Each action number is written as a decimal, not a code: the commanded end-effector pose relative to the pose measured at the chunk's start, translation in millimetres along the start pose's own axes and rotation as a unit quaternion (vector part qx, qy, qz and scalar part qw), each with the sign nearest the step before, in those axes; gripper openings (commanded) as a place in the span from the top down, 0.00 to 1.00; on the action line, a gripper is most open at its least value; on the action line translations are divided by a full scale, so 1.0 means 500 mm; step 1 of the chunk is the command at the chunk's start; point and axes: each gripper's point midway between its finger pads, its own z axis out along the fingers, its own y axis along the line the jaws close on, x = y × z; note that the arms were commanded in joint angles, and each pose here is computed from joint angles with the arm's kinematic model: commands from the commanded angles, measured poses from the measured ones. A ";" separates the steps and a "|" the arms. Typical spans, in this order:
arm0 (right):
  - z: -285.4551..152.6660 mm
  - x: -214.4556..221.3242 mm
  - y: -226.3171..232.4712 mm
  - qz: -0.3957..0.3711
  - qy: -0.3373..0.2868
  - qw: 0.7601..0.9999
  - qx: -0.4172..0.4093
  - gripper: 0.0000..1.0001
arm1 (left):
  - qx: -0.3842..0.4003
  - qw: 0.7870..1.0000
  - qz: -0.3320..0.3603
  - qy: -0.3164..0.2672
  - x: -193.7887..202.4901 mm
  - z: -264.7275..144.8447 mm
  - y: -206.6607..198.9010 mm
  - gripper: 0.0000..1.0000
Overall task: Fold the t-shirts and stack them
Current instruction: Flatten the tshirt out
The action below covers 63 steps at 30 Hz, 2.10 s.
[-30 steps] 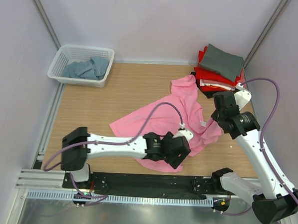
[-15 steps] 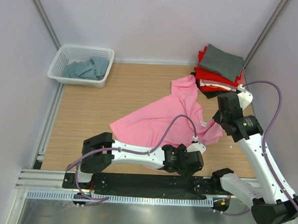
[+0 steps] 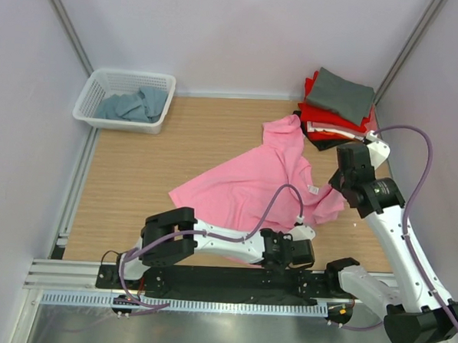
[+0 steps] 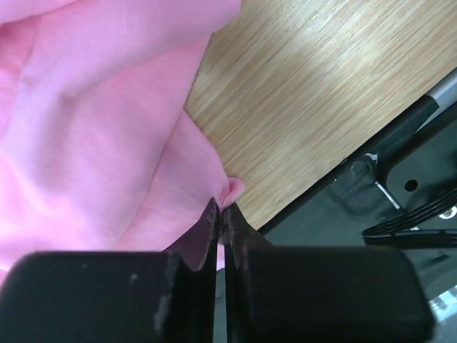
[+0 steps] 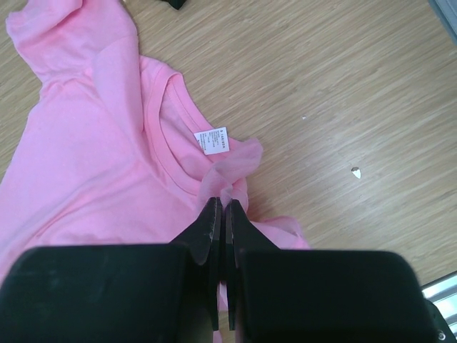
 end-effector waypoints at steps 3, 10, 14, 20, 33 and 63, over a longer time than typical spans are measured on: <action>-0.034 -0.039 0.006 0.016 -0.024 0.999 -0.028 0.99 | -0.023 1.000 0.000 -0.013 -0.008 -0.076 0.043 1.00; -0.183 -0.142 0.018 0.058 -0.090 0.987 -0.116 0.99 | -0.036 0.987 -0.008 -0.157 -0.120 -0.435 0.169 1.00; -0.336 -0.228 0.008 0.102 -0.179 0.957 -0.206 0.99 | -0.031 0.968 0.015 -0.250 -0.170 -0.622 0.227 1.00; -0.558 -0.301 -0.080 0.141 -0.332 0.883 -0.299 0.99 | 0.029 0.939 0.085 -0.333 -0.182 -0.812 0.232 1.00; -0.740 -0.324 -0.285 0.193 -0.497 0.794 -0.292 0.99 | -0.161 0.872 0.111 -0.449 -0.245 -1.000 0.371 1.00; 0.226 -0.291 0.275 0.006 -0.029 1.000 -0.008 0.00 | -0.381 0.889 -0.143 -0.210 -0.253 -0.584 0.991 1.00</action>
